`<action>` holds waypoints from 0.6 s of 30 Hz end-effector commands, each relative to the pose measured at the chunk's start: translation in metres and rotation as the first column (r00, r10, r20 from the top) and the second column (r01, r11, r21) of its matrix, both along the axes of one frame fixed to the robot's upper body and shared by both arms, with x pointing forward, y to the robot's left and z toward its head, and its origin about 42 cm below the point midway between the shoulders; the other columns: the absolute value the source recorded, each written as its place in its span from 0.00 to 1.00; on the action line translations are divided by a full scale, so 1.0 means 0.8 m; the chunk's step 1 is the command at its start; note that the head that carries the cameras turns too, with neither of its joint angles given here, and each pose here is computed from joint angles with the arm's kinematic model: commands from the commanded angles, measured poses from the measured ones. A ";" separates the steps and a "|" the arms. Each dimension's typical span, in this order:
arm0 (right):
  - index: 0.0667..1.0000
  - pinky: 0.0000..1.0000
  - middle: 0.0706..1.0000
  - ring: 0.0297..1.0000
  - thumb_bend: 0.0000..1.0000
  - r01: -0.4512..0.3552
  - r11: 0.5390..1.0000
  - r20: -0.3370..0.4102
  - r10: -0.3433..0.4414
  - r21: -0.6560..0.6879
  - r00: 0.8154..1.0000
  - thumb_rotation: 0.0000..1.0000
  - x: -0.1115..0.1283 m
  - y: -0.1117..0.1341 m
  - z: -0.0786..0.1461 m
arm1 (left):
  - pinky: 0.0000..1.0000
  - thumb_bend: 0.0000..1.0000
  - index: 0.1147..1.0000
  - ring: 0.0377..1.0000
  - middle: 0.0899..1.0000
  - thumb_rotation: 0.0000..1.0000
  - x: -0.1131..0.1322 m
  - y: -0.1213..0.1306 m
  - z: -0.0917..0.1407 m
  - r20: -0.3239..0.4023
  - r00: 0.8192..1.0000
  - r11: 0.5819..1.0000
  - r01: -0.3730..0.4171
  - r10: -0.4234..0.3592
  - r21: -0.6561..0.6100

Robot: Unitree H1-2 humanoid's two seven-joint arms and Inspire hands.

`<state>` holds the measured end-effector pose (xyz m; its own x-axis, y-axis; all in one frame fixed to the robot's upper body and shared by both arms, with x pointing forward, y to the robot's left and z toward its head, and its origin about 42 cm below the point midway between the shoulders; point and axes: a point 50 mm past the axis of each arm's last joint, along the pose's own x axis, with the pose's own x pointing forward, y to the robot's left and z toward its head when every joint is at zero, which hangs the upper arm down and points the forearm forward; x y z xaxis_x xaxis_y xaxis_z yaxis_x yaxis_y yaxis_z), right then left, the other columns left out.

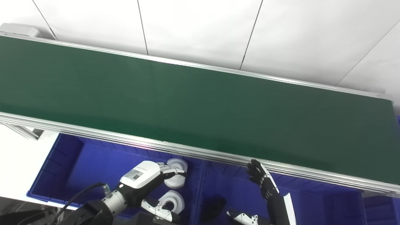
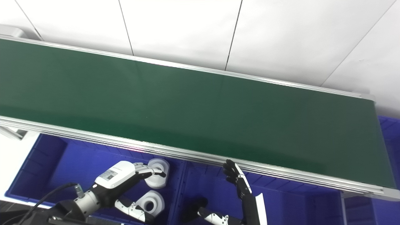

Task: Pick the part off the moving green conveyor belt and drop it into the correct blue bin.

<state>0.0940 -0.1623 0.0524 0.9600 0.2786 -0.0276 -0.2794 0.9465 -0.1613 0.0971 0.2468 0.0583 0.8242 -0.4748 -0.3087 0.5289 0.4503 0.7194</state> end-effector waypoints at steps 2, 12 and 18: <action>0.89 0.81 0.85 0.83 0.85 -0.005 1.000 0.043 0.005 0.014 0.999 0.33 -0.001 0.005 0.015 | 0.87 0.77 0.83 0.86 0.85 0.75 -0.011 -0.005 0.010 0.003 0.997 0.976 -0.073 0.076 -0.206; 0.89 0.81 0.86 0.85 0.88 -0.025 0.999 0.014 0.026 -0.028 1.000 0.38 -0.009 0.009 0.020 | 0.74 0.80 0.86 0.81 0.84 0.63 -0.012 -0.026 0.003 0.002 0.980 0.820 -0.164 0.198 -0.548; 0.91 0.84 0.86 0.86 0.88 -0.035 0.998 0.010 0.036 -0.060 0.999 0.38 -0.013 0.011 0.020 | 0.74 0.80 0.85 0.80 0.84 0.60 -0.005 -0.020 -0.005 -0.033 0.963 0.765 -0.233 0.267 -0.601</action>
<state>0.0840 -0.1565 0.0603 0.9486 0.3107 -0.0607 -0.3163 0.9230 -0.2191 0.0931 0.2277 0.0495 0.9401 -0.3390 -0.0357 0.3329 0.8909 0.3088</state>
